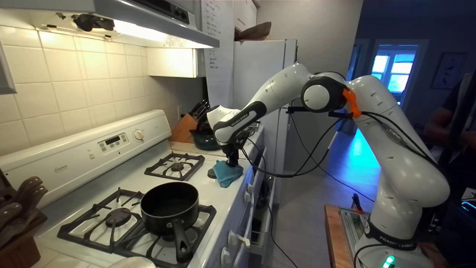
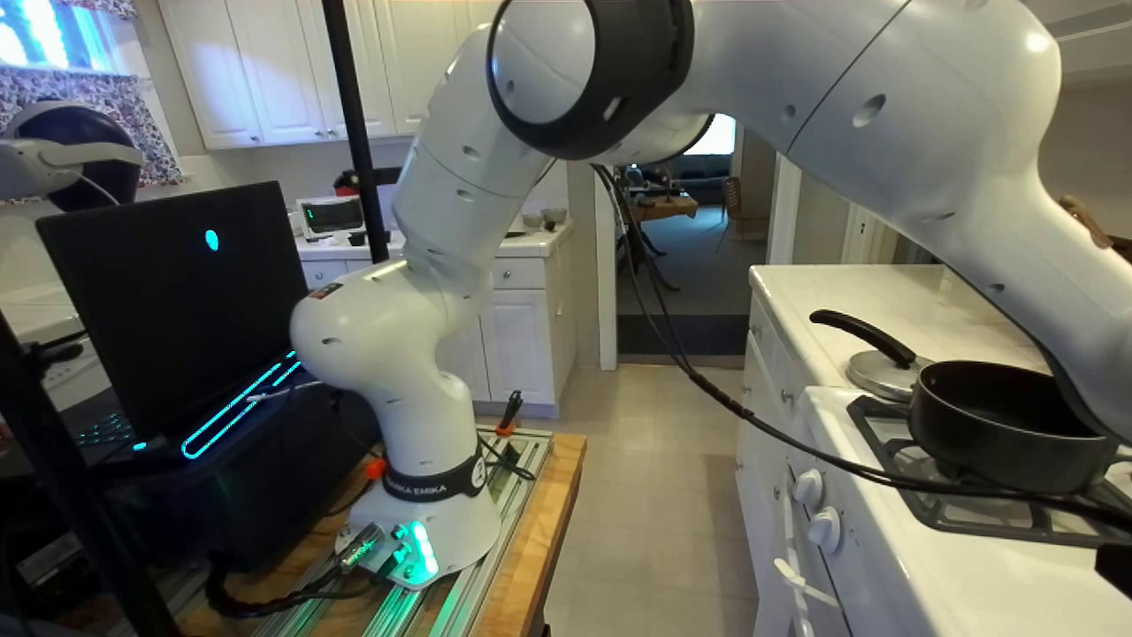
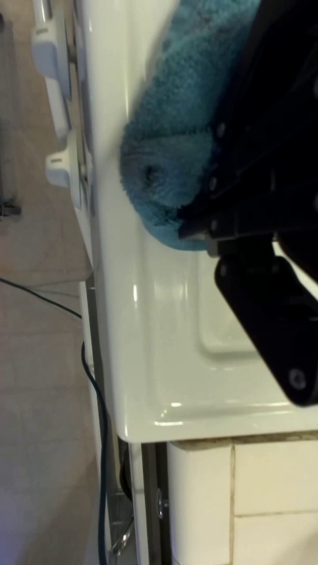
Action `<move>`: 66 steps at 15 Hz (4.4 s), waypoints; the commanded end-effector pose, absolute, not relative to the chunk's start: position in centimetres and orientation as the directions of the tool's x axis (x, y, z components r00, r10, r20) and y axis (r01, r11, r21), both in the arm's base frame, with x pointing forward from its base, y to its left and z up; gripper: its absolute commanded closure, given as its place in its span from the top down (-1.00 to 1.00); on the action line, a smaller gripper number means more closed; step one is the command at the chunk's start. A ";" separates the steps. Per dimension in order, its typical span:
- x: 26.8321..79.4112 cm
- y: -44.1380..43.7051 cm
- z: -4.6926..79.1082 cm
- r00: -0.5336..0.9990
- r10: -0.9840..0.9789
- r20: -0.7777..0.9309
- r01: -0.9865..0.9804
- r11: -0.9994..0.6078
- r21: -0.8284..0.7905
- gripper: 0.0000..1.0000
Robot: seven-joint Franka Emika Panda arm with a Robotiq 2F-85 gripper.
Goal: Pick up the blue towel and clean the right bottom plate of the stove
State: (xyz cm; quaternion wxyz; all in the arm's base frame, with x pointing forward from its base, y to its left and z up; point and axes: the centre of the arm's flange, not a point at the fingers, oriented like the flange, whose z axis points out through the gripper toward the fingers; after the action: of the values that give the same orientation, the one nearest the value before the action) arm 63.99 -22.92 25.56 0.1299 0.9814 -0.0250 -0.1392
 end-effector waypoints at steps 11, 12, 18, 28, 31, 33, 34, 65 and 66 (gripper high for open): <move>65.0 -15.1 26.3 0.980 -0.008 -0.198 -0.024 -0.997 -0.076 -0.98; 65.1 -14.5 26.3 0.981 0.010 -0.192 -0.007 -0.996 -0.090 -0.98; 64.5 -11.7 26.5 0.975 0.149 -0.167 0.130 -0.985 -0.117 -0.98; 63.1 -7.0 26.6 0.945 0.319 -0.076 0.306 -0.941 -0.143 -0.98; 63.1 -6.9 26.9 0.954 0.296 -0.047 0.289 -0.949 -0.125 -0.98; 63.0 -7.0 27.3 0.960 0.279 -0.022 0.276 -0.955 -0.109 -0.65; 63.0 -7.0 27.6 0.963 0.269 0.000 0.268 -0.959 -0.097 -0.41; 54.0 -2.7 40.7 0.985 0.044 0.167 0.051 -0.998 -0.037 1.00; 53.9 -2.5 40.7 0.984 0.043 0.172 0.050 -0.998 -0.036 1.00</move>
State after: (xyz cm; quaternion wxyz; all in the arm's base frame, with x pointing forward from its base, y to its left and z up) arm 55.48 -3.19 40.56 -0.0174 0.9968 0.0339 0.0706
